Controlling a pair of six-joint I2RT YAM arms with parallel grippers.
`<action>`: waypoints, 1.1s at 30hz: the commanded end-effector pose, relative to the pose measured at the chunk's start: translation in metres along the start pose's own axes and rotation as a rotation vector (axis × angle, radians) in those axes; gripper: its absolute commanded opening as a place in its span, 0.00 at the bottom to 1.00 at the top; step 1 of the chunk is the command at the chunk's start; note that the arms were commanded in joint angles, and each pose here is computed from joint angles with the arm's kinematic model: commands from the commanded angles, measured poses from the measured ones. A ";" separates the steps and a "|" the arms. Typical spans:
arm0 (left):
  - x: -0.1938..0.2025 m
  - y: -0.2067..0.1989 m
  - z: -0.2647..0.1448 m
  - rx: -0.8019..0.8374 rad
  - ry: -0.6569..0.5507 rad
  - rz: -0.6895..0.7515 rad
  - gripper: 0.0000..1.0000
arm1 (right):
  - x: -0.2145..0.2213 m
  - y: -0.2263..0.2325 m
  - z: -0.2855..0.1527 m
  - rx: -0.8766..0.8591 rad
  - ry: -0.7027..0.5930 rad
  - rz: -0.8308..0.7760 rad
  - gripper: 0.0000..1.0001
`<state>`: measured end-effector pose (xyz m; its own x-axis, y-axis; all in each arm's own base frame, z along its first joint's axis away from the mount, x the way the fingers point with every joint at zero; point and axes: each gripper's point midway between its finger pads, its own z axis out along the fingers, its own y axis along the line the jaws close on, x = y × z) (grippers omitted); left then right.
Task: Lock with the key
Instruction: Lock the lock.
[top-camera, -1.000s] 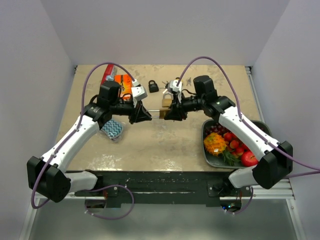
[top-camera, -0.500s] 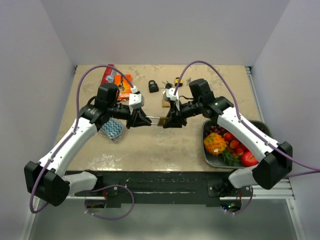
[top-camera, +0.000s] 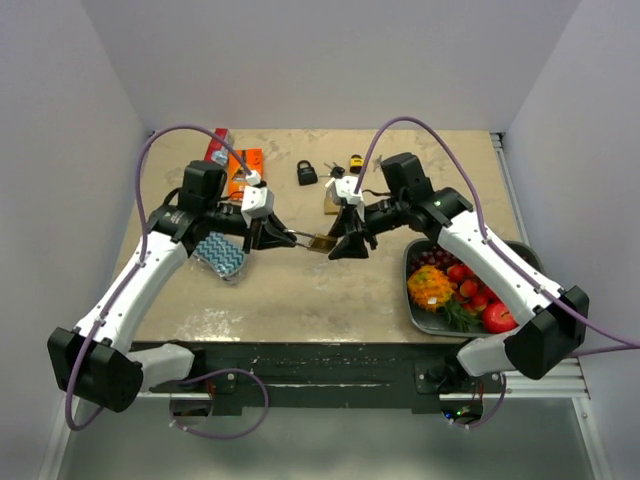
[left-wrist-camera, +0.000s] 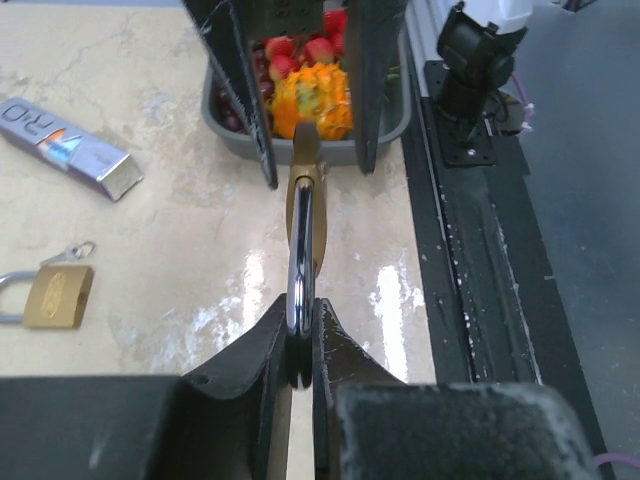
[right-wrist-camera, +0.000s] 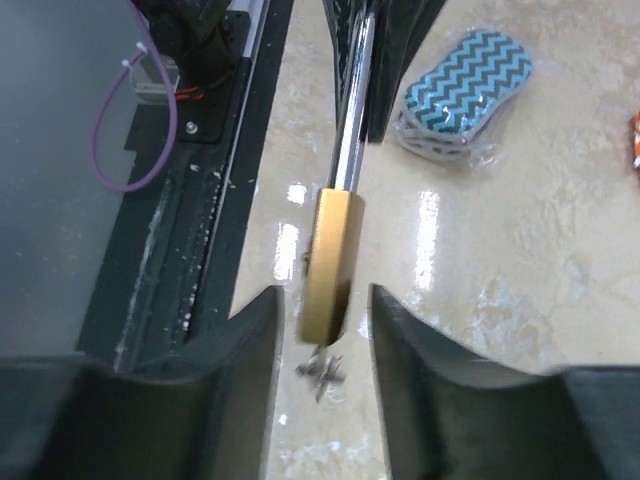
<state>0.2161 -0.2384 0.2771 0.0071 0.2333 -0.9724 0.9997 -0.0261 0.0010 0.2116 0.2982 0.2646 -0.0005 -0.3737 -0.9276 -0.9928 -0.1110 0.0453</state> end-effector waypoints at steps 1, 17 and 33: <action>-0.020 0.011 -0.018 -0.052 -0.060 0.043 0.00 | -0.016 0.001 -0.018 0.018 -0.039 0.010 0.59; -0.022 0.025 -0.038 -0.107 -0.111 -0.072 0.00 | 0.012 -0.035 -0.009 0.190 -0.142 0.225 0.66; -0.049 0.018 -0.040 -0.078 -0.182 -0.103 0.00 | -0.013 -0.033 0.021 0.126 -0.279 0.181 0.50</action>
<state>0.2460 -0.2110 0.3050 -0.1904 0.0981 -0.9768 0.9758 0.1283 -0.1773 0.2390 0.3170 0.2475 -0.2453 -0.1570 -0.9567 -0.9686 0.0803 0.2352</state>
